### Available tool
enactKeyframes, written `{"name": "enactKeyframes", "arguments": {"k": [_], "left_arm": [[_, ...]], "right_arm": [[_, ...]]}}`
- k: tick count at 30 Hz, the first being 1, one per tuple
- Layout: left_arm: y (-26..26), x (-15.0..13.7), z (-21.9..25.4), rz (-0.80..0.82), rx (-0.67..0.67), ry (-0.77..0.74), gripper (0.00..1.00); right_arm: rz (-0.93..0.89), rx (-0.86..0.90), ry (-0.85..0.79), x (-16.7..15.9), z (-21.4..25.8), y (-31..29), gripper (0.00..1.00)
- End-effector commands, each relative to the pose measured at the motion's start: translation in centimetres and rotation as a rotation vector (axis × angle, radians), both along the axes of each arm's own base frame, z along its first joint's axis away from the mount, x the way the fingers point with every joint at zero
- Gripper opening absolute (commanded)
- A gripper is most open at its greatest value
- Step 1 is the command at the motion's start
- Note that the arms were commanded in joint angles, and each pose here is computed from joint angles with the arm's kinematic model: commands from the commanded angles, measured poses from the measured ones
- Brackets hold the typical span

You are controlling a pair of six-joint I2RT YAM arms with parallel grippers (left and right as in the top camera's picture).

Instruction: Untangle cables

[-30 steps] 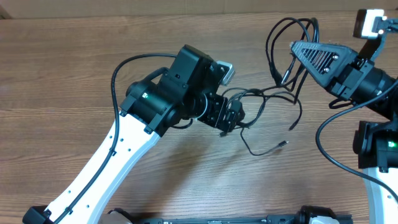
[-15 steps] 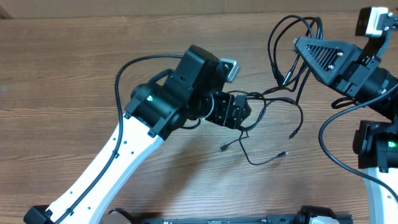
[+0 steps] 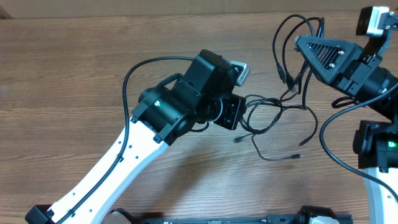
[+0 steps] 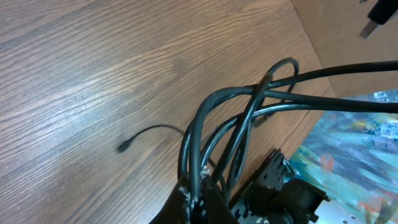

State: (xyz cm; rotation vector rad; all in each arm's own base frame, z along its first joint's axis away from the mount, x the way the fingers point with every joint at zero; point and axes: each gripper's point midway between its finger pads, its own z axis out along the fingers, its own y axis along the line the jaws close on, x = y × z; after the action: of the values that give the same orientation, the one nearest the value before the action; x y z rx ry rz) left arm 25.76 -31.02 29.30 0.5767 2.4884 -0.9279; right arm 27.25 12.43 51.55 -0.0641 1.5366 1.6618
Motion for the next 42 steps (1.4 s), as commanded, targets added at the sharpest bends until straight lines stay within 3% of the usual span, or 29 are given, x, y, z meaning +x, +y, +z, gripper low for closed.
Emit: {"name": "enactKeyframes", "arguments": {"k": [1,13,17,28,31,34,35,38,42], "left_arm": [[-0.4,0.2,0.1,-0.004,-0.002,-0.014,0.04],[0.0,0.8,0.1,0.001,0.018,-0.047,0.04],[0.1,1.0,0.6,-0.034,0.022,-0.107,0.04],[2.9,4.4,4.3,0.106,-0.023,-0.255,0.04],[4.1,5.0,4.7,0.138,-0.024,-0.261,0.04],[5.1,5.4,5.3,0.162,-0.028,-0.275,0.04],[5.3,5.5,5.5,0.162,-0.028,-0.287,0.04],[5.8,5.2,6.3,0.148,-0.025,-0.326,0.04],[6.1,4.7,7.3,0.143,-0.038,-0.359,0.04]], "right_arm": [[-0.019,0.010,-0.028,-0.4,0.9,-0.2,0.04],[-0.004,-0.034,-0.010,-0.3,-0.4,0.1,0.04],[-0.034,-0.064,0.078,1.0,-2.8,-0.2,0.04],[-0.059,-0.206,0.280,3.3,-10.8,-0.5,0.06],[-0.060,-0.239,0.320,3.4,-12.5,-0.6,0.22],[-0.074,-0.266,0.357,3.5,-13.9,-0.8,0.56],[-0.084,-0.276,0.368,3.6,-14.3,-0.9,0.63],[-0.112,-0.286,0.412,3.7,-15.2,-1.3,0.79],[-0.123,-0.300,0.414,3.8,-15.5,-1.4,0.92]]}}
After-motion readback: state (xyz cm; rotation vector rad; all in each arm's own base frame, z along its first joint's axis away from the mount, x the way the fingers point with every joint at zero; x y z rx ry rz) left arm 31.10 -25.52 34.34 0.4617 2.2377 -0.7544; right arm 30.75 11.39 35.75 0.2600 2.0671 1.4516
